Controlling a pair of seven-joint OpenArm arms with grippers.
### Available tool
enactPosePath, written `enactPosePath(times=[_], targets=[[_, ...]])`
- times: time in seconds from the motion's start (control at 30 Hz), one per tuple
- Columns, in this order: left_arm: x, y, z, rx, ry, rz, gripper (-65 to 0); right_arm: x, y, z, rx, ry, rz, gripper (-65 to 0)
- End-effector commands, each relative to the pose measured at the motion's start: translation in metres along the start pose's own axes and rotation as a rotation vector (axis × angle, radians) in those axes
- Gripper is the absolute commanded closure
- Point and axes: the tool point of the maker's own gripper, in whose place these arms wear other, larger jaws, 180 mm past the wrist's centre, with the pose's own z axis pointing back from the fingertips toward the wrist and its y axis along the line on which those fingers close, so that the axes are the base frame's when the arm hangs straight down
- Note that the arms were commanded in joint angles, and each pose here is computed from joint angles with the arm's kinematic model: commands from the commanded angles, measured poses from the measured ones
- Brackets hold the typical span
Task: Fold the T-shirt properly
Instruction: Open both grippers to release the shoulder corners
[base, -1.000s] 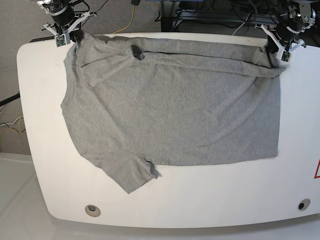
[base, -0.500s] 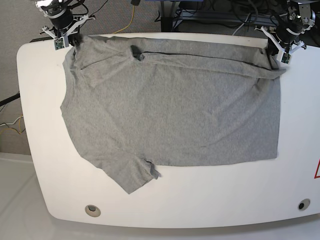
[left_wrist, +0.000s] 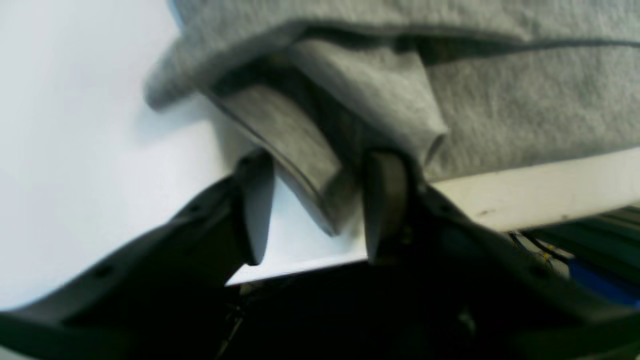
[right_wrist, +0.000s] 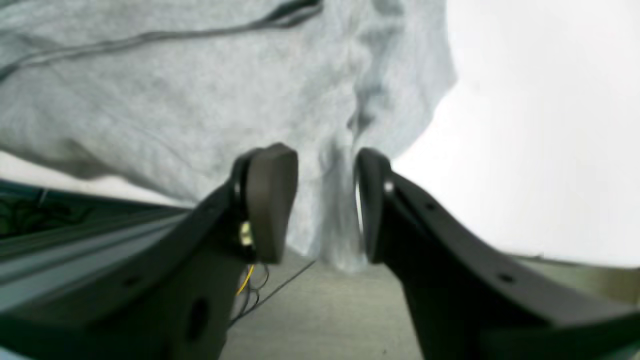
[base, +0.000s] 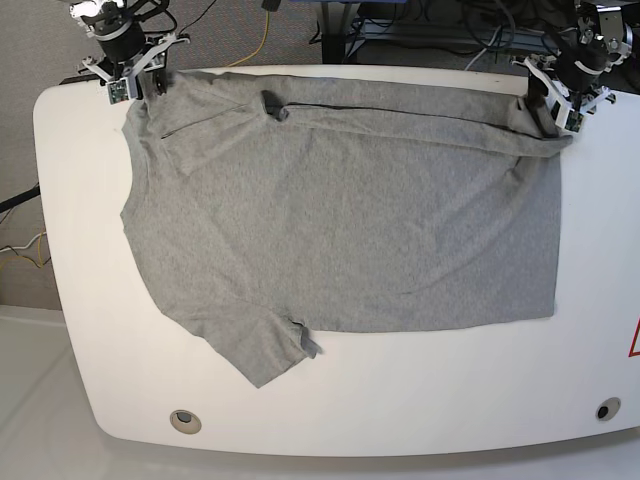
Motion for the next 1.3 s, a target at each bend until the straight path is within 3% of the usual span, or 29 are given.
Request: enactPosePath(times=[0.0, 0.43, 0.7, 1.03, 1.27], targets=[[0.011, 0.006, 0.004, 0.013, -0.031, -0.016, -28.3, 0.012, -0.002, 0.004, -0.001, -0.040, 0.017, -21.7], [0.019, 0.009, 0.009, 0.016, -0.052, -0.029, -29.9, 0.032, -0.001, 0.011, -0.009, -0.088, 0.054, -23.7], [0.047, 0.031, 0.023, 0.088, -0.121, -0.045, -31.0, 0.043, 0.000, 0.014, -0.012, -0.113, 0.070, -27.1], [0.112, 0.058, 0.039, 0.180, -0.298, -0.069, -30.4, 0.089, -0.005, 0.004, -0.016, -0.221, 0.104, -26.2], [0.161, 0.077, 0.035, 0.219, -0.416, -0.030, -29.8, 0.110, -0.020, -0.019, -0.022, -0.249, 0.097, -26.3]])
